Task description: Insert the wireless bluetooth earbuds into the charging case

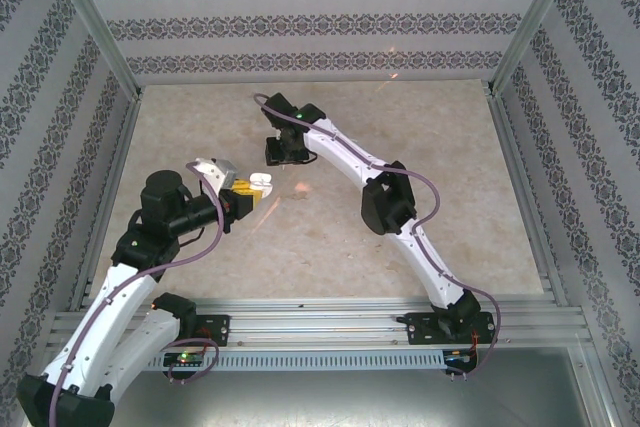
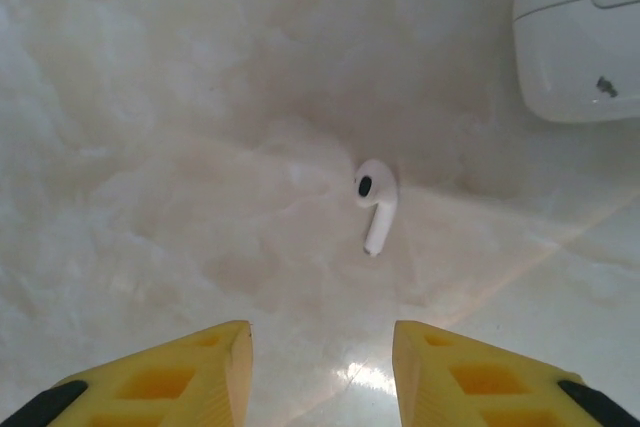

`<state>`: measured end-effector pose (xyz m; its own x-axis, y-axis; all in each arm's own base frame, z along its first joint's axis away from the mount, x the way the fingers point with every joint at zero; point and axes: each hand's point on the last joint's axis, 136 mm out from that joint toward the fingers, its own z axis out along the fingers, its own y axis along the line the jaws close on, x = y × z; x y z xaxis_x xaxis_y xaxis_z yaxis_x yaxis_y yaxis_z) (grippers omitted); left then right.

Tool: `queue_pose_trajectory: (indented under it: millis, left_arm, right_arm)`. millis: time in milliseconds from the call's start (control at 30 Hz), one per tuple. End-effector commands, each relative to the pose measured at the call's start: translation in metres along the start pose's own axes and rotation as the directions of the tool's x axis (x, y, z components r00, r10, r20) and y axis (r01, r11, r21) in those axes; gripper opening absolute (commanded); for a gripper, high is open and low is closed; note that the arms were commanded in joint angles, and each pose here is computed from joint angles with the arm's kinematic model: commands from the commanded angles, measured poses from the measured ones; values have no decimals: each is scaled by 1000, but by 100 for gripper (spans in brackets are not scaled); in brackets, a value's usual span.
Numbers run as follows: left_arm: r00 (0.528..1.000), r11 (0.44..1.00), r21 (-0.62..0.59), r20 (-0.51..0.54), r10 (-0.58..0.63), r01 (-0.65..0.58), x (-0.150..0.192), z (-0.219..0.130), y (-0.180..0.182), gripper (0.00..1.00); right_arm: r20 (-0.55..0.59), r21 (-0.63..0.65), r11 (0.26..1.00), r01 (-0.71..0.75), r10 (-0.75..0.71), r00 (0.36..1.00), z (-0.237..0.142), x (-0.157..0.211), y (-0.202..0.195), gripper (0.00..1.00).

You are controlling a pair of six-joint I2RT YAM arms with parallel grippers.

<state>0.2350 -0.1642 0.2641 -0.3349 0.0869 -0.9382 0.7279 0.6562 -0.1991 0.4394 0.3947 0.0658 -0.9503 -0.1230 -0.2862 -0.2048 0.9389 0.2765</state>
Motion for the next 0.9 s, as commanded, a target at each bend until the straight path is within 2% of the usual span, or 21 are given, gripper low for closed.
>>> queue_pose_trajectory:
  millis: [0, 133, 433, 867]
  left_arm:
    - [1000, 1000, 7, -10, 9, -9, 4, 2, 0, 0]
    - [1000, 1000, 18, -17, 3, -3, 5, 4, 0, 0]
    - [1000, 999, 46, -19, -10, 10, 13, 8, -3, 0]
    - [999, 997, 68, -7, -37, 38, 14, 6, -7, 0]
  right_arm:
    - [51, -13, 1000, -8, 9, 999, 10, -11, 7, 42]
    - [93, -1, 1000, -6, 6, 996, 19, -19, 8, 42]
    - [106, 61, 998, -3, -3, 994, 37, -18, -5, 43]
    - [74, 55, 996, 65, -69, 995, 40, -10, -7, 19]
